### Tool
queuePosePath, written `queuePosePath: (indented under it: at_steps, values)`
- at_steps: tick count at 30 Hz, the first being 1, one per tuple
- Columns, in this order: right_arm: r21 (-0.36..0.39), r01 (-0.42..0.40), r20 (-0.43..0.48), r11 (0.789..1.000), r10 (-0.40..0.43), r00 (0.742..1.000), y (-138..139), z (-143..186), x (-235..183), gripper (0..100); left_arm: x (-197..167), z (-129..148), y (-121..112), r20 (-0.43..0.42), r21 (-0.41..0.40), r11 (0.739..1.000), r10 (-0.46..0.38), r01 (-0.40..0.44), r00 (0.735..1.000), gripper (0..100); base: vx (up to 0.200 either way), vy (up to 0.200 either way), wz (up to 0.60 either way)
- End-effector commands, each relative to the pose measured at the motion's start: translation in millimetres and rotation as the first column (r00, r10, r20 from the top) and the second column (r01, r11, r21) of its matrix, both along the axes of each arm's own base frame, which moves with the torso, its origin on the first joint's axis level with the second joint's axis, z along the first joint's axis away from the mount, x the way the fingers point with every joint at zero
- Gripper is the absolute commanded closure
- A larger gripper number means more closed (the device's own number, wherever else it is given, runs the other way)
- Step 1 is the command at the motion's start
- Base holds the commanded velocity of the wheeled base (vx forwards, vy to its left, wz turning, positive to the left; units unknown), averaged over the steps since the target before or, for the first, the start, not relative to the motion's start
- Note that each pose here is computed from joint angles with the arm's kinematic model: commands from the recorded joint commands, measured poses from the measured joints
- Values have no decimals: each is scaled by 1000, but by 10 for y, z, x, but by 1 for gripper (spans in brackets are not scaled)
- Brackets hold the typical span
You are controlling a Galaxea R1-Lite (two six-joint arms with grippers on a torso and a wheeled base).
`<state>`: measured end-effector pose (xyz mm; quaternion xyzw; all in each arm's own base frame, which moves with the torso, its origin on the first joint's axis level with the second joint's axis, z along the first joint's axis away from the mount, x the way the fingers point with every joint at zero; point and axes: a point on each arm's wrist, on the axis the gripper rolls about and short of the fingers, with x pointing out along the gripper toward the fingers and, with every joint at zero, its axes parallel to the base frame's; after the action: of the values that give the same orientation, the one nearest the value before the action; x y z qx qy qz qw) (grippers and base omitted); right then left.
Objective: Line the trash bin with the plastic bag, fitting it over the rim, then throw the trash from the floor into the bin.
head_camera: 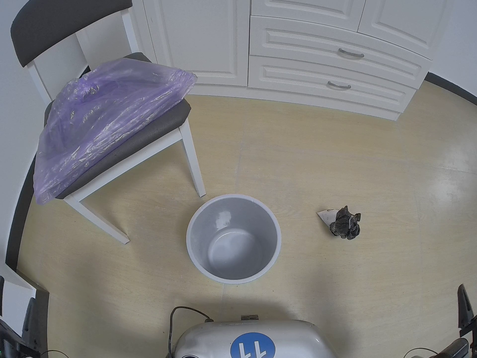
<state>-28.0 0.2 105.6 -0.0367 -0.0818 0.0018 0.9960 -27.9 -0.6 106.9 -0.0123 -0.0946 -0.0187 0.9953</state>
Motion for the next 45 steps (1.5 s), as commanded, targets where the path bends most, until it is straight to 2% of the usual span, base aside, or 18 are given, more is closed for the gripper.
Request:
queuePosePath:
  at_steps: [1, 3, 7, 11, 17, 20, 26, 28, 29, 32, 35, 38, 39, 40, 43, 45]
  values:
    - [-44, -36, 32, 998, 38, 999, 10, 268, 1, 0, -61, 190, -6, 49, 13, 999, -46, 46, 998, 0, 0, 0, 0]
    - [-40, -38, 12, 998, 38, 999, 10, 291, 32, 0, -50, 189, -5, 31, 15, 999, -46, 45, 998, 0, 0, 0, 0]
    - [-6, -42, -43, 999, 42, 998, 10, 659, 194, 0, 64, 516, -7, -26, 68, 998, -15, 17, 1000, 0, 0, 0, 0]
    - [32, -39, -50, 999, 40, 998, 8, 1033, 374, 0, 263, 789, 8, -96, 70, 996, 56, -49, 994, 0, 0, 0, 0]
    - [68, -45, -34, 997, 48, 998, 8, 1468, 699, 0, 560, 946, 42, -212, 111, 975, 211, -191, 954, 0, 0, 0, 0]
    - [96, -46, -4, 994, 46, 999, 11, 1589, 894, 0, 677, 979, 49, -249, 137, 968, 239, -210, 939, 0, 0, 0, 0]
    - [195, -33, 33, 980, 27, 999, 86, 1666, 1297, 0, 871, 954, 65, -319, 239, 945, 292, -222, 902, 0, 0, 0, 0]
    - [240, -29, 35, 970, 21, 999, 150, 1664, 1380, 0, 907, 947, 74, -332, 259, 938, 311, -232, 890, 0, 0, 0, 0]
    - [293, -28, 44, 956, 15, 999, 231, 1677, 1451, 0, 946, 925, 83, -352, 276, 931, 330, -240, 876, 0, 0, 0, 0]
    - [354, -41, 54, 934, 23, 998, 437, 1725, 1588, 0, 1035, 891, 110, -388, 315, 917, 361, -246, 848, 0, 0, 0, 0]
    - [383, -76, 39, 921, 66, 997, 643, 1677, 1663, 0, 1182, 824, 142, -444, 348, 907, 382, -236, 811, 0, 0, 0, 0]
    - [384, -113, 19, 917, 115, 993, 788, 1615, 1691, 0, 1293, 767, 180, -458, 349, 902, 401, -255, 793, 0, 0, 0, 0]
    - [384, -113, 19, 917, 115, 993, 788, 1615, 1691, 0, 1293, 767, 180, -458, 349, 902, 401, -255, 793, 0, 0, 0, 0]
    - [382, -129, 6, 915, 137, 991, 856, 1586, 1710, 0, 1335, 733, 226, -447, 353, 889, 433, -291, 782, 0, 0, 0, 0]
    - [370, -126, -23, 921, 144, 989, 904, 1513, 1728, 0, 1382, 695, 284, -441, 363, 875, 465, -322, 767, 0, 0, 0, 0]
    - [361, -118, -41, 925, 142, 989, 914, 1462, 1741, 0, 1416, 674, 293, -454, 363, 876, 465, -318, 760, 0, 0, 0, 0]
